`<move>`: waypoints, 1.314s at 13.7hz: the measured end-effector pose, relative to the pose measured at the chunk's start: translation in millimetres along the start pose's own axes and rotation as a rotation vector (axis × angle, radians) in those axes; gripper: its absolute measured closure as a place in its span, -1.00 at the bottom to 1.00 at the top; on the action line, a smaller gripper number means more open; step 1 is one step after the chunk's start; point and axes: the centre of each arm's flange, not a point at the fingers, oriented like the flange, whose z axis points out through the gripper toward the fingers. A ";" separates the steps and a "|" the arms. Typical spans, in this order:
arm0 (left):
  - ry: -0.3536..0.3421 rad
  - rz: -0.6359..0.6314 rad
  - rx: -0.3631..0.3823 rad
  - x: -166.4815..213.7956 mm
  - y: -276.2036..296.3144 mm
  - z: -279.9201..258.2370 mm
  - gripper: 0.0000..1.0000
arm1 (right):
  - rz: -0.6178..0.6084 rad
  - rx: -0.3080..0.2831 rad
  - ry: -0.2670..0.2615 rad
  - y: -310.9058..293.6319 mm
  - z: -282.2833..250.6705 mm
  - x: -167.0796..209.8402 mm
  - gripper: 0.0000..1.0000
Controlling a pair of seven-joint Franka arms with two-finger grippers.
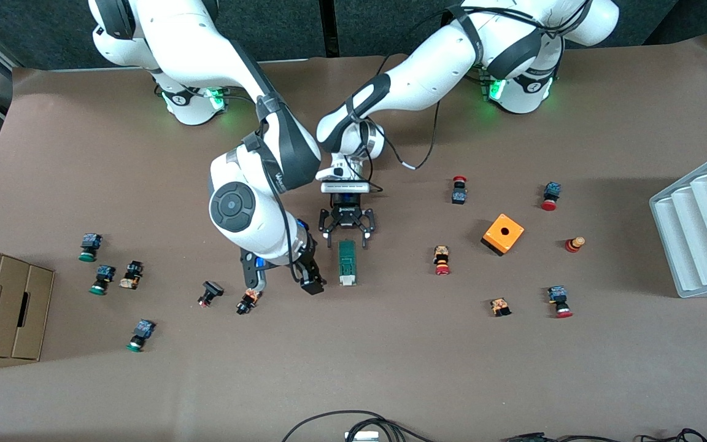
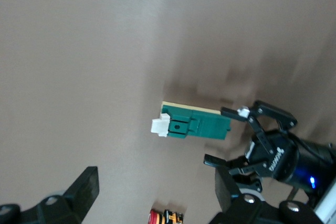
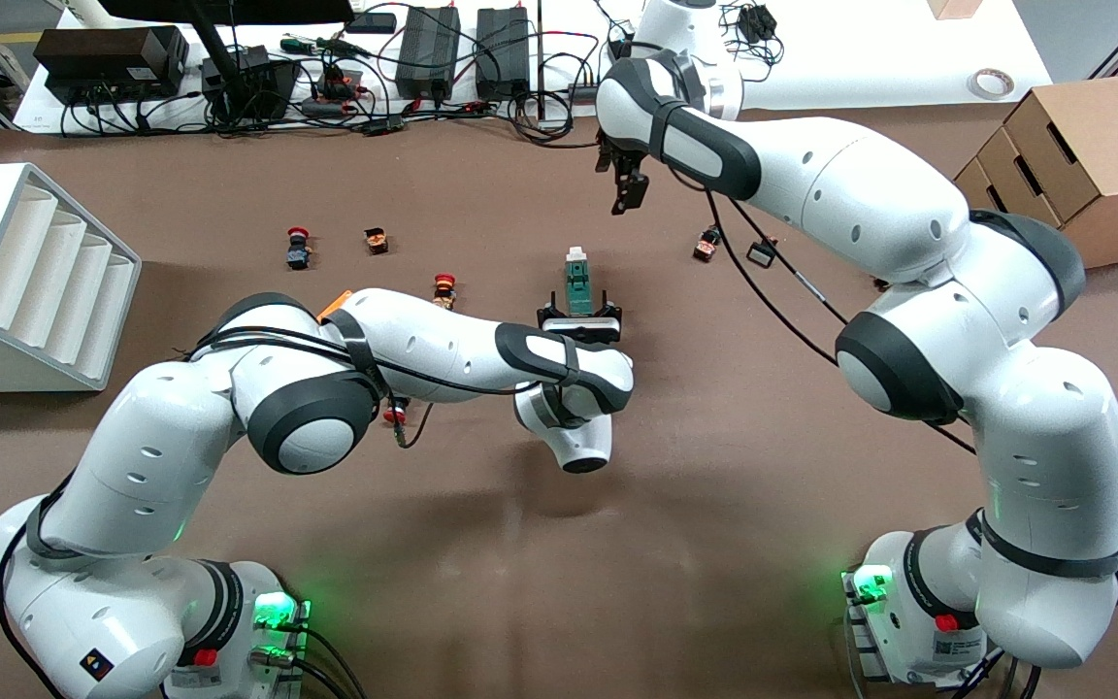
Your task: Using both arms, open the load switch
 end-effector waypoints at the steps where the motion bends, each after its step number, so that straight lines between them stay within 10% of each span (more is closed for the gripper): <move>1: 0.005 0.003 -0.004 -0.6 -0.9 1.9 -1.00 | 0.036 -0.012 -0.011 0.5 8.0 -1.1 -0.97; 11: 0.030 0.005 -0.045 -10.3 4.4 8.2 -1.00 | 0.247 -0.126 -0.195 -23.8 55.5 34.7 -0.97; 18: 0.030 -0.005 -0.050 -22.8 -1.2 11.9 -1.00 | 0.260 -0.138 -0.186 -32.7 110.2 34.4 -0.96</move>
